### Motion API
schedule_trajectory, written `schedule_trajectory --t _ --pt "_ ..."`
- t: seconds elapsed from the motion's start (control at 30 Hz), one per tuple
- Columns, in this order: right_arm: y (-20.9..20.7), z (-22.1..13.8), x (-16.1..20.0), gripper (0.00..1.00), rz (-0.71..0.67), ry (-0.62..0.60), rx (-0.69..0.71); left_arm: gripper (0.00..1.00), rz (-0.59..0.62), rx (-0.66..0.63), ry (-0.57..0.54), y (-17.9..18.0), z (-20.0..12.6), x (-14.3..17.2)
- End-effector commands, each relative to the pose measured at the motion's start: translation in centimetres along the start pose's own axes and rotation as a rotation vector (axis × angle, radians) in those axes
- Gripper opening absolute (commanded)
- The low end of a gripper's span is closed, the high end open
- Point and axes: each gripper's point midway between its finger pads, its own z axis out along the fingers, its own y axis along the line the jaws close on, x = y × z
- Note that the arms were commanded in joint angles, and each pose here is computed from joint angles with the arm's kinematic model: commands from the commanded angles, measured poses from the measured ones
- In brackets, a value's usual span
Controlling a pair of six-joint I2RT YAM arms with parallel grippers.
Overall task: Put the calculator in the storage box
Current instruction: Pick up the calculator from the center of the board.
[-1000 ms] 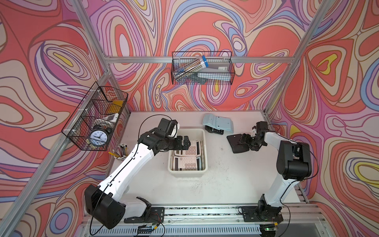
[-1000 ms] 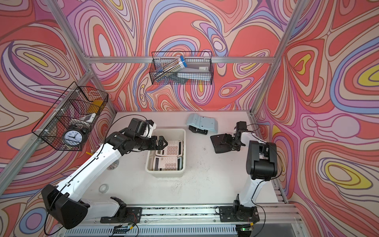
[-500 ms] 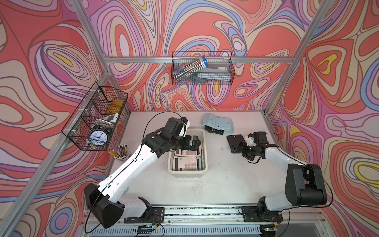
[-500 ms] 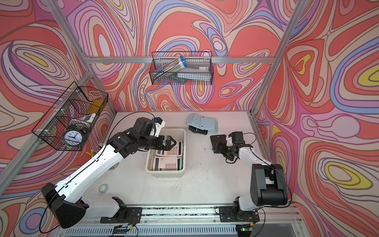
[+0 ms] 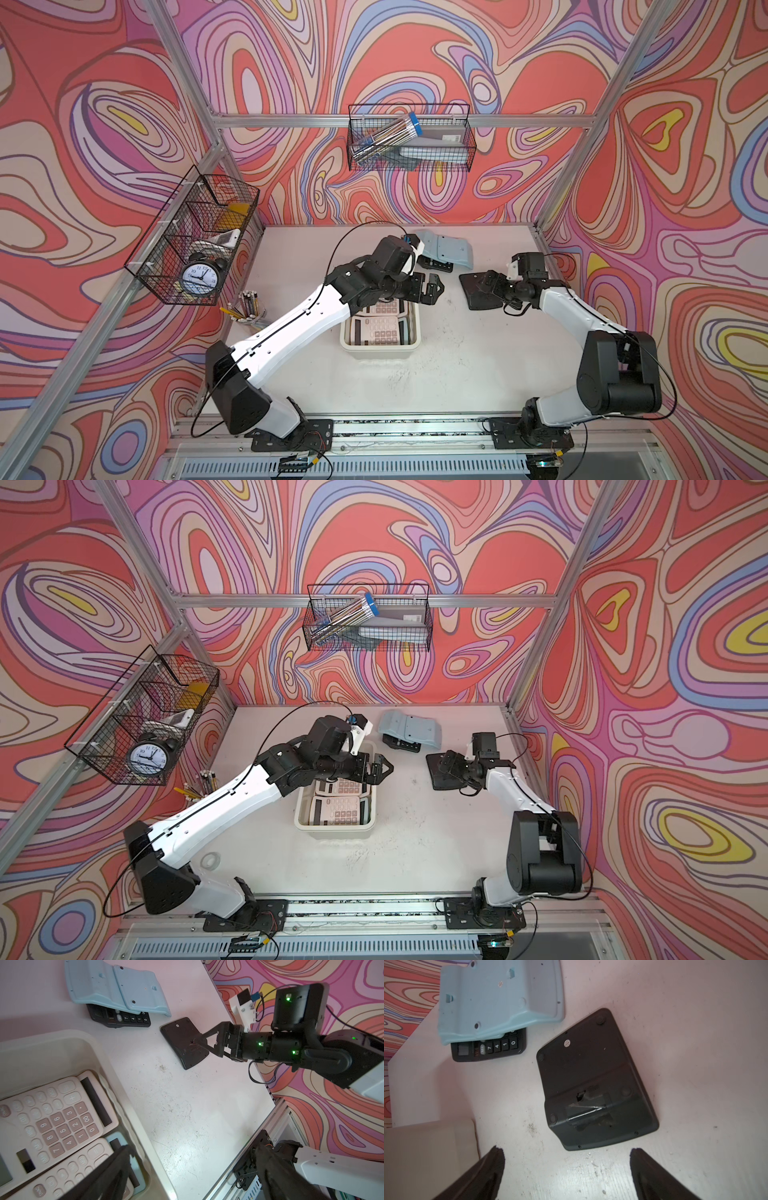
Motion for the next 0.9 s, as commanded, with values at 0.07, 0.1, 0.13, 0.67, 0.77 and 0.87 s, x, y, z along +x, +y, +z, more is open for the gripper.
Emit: schedule_trajectory --t 0.07,0.1,0.13,0.67,0.77,0.87 --pt "-3.2 0.8 -3.6 0.97 0.067 -0.061 0.064 0.99 0.016 0.012 -0.022 -1.4 3.2 -2.7" --pt "-3.8 1.2 -4.1 0.97 0.084 -0.068 0.066 0.99 0.018 -0.002 -0.017 -1.2 4.2 -3.0" --pt "-4.2 1.7 -4.4 0.97 0.096 -0.062 0.063 0.99 0.017 -0.009 -0.012 -1.1 4.9 -3.3" --pt "-4.4 6.4 -0.7 0.93 0.165 0.097 -0.082 0.98 -0.145 -0.019 0.143 2.9 22.4 -2.3" --pt "-3.9 6.2 0.3 0.91 0.18 0.109 -0.127 0.94 -0.197 0.011 0.172 3.7 24.5 -1.7" --pt "-3.6 6.0 1.1 0.9 0.19 0.119 -0.152 0.89 -0.215 0.032 0.188 4.0 25.8 -1.4"
